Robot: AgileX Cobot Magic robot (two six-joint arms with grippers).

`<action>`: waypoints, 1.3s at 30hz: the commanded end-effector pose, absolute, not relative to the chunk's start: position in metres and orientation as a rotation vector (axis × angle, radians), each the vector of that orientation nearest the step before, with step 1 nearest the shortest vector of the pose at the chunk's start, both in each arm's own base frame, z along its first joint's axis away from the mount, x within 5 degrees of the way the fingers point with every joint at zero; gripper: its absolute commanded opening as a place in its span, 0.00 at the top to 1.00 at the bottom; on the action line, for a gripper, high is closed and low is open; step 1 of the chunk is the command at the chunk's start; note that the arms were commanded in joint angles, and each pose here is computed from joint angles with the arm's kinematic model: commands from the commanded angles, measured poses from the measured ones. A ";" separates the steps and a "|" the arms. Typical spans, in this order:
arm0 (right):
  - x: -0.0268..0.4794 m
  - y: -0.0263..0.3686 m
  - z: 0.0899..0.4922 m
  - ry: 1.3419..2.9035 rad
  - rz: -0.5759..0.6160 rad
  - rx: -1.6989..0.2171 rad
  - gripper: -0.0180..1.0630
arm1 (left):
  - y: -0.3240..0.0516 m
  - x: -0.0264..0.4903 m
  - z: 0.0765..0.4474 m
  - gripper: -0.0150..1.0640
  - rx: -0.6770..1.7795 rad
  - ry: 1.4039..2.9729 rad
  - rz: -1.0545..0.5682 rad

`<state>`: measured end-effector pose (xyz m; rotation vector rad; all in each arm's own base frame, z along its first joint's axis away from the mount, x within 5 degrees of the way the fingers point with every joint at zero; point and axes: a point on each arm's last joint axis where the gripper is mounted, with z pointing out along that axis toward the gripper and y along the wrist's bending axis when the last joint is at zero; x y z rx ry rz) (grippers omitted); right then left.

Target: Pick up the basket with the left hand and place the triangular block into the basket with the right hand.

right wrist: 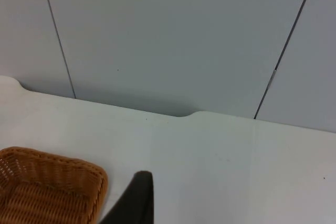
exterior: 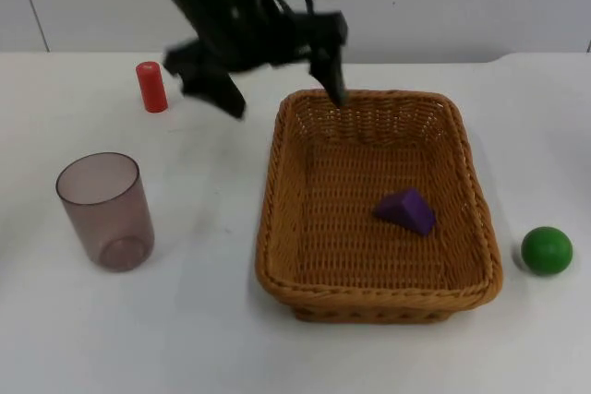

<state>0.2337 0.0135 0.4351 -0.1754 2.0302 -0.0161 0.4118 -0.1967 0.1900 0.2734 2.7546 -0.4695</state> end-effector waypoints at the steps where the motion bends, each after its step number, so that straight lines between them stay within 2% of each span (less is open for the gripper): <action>1: 0.231 0.015 0.436 2.023 -0.022 -0.194 0.01 | -0.190 0.414 0.212 0.01 0.288 2.732 -0.353; 4: 0.231 0.015 0.436 2.023 -0.022 -0.194 0.01 | -0.183 0.412 0.252 0.01 0.294 2.638 -0.280; 5: 0.231 0.015 0.436 2.023 -0.022 -0.194 0.01 | -0.183 0.412 0.252 0.01 0.294 2.638 -0.280; 10: 0.231 0.015 0.435 2.036 -0.023 -0.196 0.01 | -0.177 0.387 0.325 0.01 0.382 2.420 -0.187; 11: 0.231 0.015 0.435 2.036 -0.023 -0.196 0.01 | -0.177 0.387 0.325 0.01 0.382 2.420 -0.187; 15: 0.231 0.015 0.435 2.041 -0.023 -0.197 0.01 | -0.158 0.360 0.385 0.01 0.319 2.243 -0.118; 20: 0.231 0.015 0.436 2.025 -0.024 -0.195 0.01 | -0.130 0.333 0.427 0.01 0.299 2.157 -0.001; 24: 0.231 0.015 0.436 2.023 -0.021 -0.190 0.01 | -0.106 0.316 0.447 0.01 0.241 2.138 0.048; 27: 0.231 0.015 0.436 2.025 -0.012 -0.176 0.01 | -0.091 0.307 0.461 0.01 0.188 2.112 -0.025; 29: 0.231 0.015 0.436 2.027 -0.010 -0.172 0.01 | -0.066 0.296 0.477 0.01 0.135 2.068 -0.071; 31: 0.231 0.015 0.436 2.030 -0.009 -0.172 0.01 | -0.042 0.288 0.486 0.01 0.078 2.046 -0.041; 34: 0.231 0.015 0.436 2.030 -0.009 -0.172 0.01 | -0.024 0.282 0.490 0.01 0.070 2.048 -0.016; 39: 0.231 0.015 0.435 2.032 -0.007 -0.172 0.01 | 0.002 0.271 0.481 0.01 0.005 2.034 -0.085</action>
